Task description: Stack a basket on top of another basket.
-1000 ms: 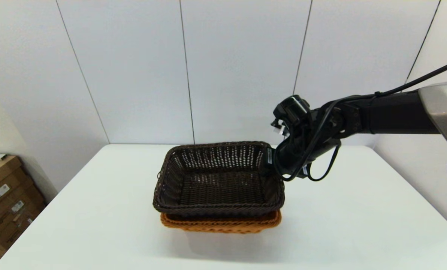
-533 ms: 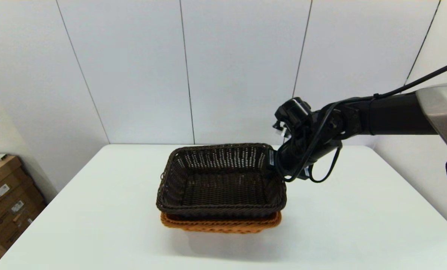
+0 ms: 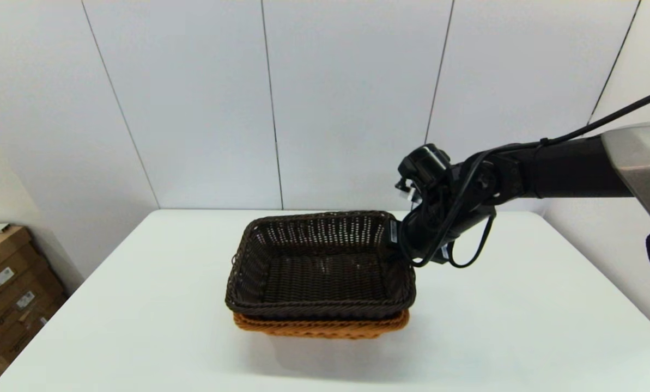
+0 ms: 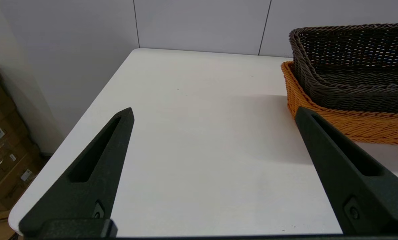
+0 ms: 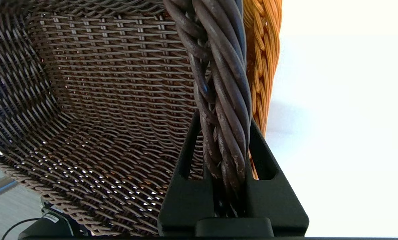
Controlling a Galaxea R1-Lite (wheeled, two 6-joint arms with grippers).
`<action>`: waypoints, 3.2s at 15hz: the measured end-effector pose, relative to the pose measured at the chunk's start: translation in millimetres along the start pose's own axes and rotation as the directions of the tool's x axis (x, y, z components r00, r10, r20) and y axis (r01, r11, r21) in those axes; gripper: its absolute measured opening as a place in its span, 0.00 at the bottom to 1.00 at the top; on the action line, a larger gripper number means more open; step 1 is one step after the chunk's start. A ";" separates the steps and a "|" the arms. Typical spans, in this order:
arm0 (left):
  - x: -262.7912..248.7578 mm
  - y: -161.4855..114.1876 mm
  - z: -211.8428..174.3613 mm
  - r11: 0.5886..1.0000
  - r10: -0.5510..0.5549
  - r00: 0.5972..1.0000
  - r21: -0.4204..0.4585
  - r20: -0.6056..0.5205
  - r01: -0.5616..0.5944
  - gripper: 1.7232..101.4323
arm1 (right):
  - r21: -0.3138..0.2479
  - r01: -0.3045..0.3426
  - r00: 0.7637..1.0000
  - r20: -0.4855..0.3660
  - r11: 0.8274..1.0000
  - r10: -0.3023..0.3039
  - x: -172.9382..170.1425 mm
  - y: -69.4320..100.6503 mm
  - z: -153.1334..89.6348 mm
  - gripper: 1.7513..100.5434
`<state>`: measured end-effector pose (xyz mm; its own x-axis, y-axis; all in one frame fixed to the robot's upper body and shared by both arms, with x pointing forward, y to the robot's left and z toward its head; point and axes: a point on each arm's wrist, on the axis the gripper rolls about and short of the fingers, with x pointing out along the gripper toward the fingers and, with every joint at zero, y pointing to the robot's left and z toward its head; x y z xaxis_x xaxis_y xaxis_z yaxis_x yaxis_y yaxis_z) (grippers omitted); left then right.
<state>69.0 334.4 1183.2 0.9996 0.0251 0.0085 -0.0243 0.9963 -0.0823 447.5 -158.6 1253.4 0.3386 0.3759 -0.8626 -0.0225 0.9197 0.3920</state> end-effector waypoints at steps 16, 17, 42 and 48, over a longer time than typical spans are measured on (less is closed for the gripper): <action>0.0 0.0 0.0 1.000 0.000 1.000 0.000 0.000 0.000 0.96 | 0.011 0.029 0.999 0.032 1.000 -0.029 5.0 -3.7 7.5 0.65; 0.0 0.0 0.0 1.000 0.001 1.000 0.000 0.000 -0.001 0.96 | 0.015 0.035 0.998 0.059 0.999 -0.036 -1.5 -5.0 11.1 0.70; 0.0 0.0 0.0 1.000 0.000 1.000 0.000 0.000 0.000 0.96 | 0.056 0.404 0.522 0.806 0.913 -0.281 -290.7 -115.7 -274.6 0.96; 0.0 0.0 0.0 1.000 0.001 1.000 0.000 0.000 -0.001 0.96 | 0.143 0.467 0.362 0.869 0.873 -0.336 -258.8 -141.1 -351.9 0.96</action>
<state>69.0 334.4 1183.2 0.9996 0.0264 0.0085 -0.0256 0.9963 -0.0819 32.0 -345.8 1308.7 0.9480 -0.2714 -0.1663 0.2728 0.9620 -0.0152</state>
